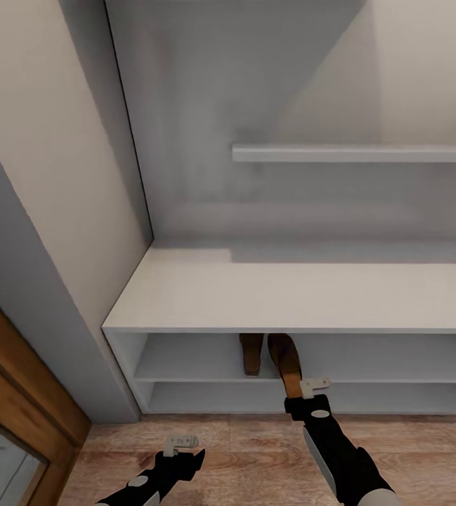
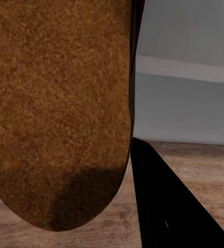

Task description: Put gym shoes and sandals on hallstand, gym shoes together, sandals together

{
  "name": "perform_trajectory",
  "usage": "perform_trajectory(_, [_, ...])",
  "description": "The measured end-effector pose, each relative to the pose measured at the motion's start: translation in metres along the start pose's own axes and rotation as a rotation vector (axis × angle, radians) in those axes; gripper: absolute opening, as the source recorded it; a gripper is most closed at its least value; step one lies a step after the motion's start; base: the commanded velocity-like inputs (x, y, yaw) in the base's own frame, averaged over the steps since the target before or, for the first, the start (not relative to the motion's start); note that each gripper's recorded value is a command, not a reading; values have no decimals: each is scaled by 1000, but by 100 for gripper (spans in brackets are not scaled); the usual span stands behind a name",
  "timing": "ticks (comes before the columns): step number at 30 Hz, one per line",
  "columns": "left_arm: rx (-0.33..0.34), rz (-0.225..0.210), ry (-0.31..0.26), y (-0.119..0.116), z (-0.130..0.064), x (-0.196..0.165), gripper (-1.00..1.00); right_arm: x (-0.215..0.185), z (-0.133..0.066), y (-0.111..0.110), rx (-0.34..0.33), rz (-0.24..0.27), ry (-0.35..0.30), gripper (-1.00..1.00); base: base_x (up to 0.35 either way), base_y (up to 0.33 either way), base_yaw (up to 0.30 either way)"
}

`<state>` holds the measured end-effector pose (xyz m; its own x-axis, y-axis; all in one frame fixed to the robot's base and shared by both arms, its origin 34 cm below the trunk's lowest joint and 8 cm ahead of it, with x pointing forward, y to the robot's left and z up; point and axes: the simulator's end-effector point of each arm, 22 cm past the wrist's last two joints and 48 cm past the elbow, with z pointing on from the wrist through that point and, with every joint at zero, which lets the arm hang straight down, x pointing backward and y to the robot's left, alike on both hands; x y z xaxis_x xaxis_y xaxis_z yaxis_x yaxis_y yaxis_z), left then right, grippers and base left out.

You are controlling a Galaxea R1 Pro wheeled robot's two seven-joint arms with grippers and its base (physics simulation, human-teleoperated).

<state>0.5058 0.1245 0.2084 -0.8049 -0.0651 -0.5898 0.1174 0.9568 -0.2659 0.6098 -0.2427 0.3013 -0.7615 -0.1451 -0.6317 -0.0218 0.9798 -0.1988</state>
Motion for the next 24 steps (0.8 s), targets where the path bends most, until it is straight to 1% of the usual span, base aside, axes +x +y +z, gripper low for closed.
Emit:
perform_trajectory(10, [0,0,0,0,0,0,100,-3,-1,0,1,1,-5,-100,1,0,0])
perform_trajectory(18, [0,1,0,0,0,0,100,-16,-3,-2,3,7,-33,-100,0,0,0])
perform_trajectory(24, [0,1,0,0,0,0,100,-19,-4,-2,4,8,-38,-100,0,0,0])
